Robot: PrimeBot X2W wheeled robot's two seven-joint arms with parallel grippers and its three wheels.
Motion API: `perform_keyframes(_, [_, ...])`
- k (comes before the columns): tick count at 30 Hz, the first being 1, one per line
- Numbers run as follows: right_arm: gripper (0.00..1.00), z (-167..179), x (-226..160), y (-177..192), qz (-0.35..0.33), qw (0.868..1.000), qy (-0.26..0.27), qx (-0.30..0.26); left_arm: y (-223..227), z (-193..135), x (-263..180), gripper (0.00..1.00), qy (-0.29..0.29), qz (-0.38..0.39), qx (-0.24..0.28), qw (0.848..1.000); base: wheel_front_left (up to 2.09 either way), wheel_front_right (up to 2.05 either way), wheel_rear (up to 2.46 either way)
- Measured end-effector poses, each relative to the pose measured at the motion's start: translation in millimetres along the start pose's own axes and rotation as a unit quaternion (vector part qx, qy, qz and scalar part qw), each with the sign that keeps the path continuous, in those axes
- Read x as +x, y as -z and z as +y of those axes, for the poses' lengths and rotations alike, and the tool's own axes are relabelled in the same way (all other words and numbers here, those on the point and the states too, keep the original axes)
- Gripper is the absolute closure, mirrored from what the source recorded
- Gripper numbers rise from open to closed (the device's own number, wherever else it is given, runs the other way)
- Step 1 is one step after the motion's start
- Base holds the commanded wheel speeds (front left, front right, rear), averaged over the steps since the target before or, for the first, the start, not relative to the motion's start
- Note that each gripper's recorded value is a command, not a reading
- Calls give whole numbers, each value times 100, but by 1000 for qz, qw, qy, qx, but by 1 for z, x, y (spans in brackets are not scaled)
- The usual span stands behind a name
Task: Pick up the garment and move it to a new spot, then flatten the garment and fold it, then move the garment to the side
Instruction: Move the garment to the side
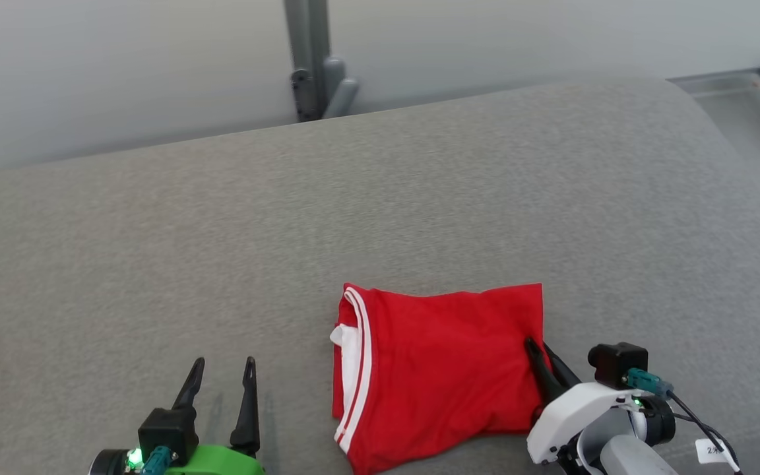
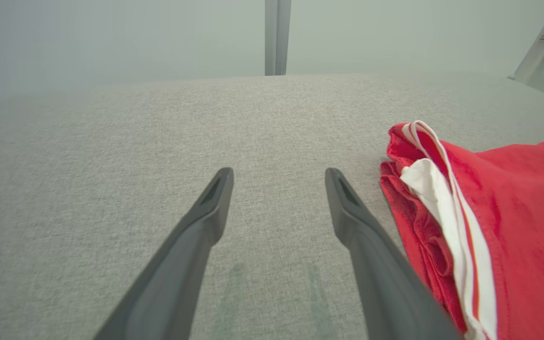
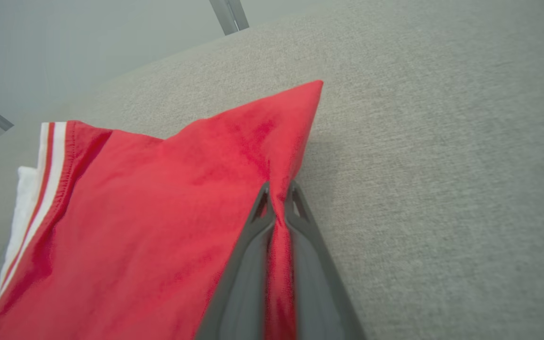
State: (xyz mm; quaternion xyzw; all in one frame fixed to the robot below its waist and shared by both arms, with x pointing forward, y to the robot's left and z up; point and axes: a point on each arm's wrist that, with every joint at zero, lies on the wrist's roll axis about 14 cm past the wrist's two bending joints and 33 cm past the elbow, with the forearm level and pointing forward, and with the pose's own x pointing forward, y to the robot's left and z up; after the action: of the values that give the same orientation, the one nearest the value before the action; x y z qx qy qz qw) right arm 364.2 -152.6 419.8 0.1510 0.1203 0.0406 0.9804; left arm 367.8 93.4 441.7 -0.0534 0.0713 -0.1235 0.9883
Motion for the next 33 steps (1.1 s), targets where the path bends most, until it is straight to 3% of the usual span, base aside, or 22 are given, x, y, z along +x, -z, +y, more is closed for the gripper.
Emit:
perform_keyframes(12, [100, -47, -36, -26, -49, 996, 74, 16, -3, -93, 51, 0, 148, -2, 19, 989, 0, 0, 0])
perform_keyframes(19, [100, -51, -10, -59, -66, 995, 63, -34, 5, -114, 76, 0, 182, 1, 17, 983, 0, 0, 0])
perform_keyframes(25, [100, -65, 32, -111, -87, 988, 53, -115, -8, -107, 95, 0, 177, -26, 28, 983, 0, 0, 0])
perform_keyframes(33, [100, -127, 89, -161, -83, 974, 114, -179, -7, -48, 106, 0, 107, -34, 43, 993, 0, 0, 0])
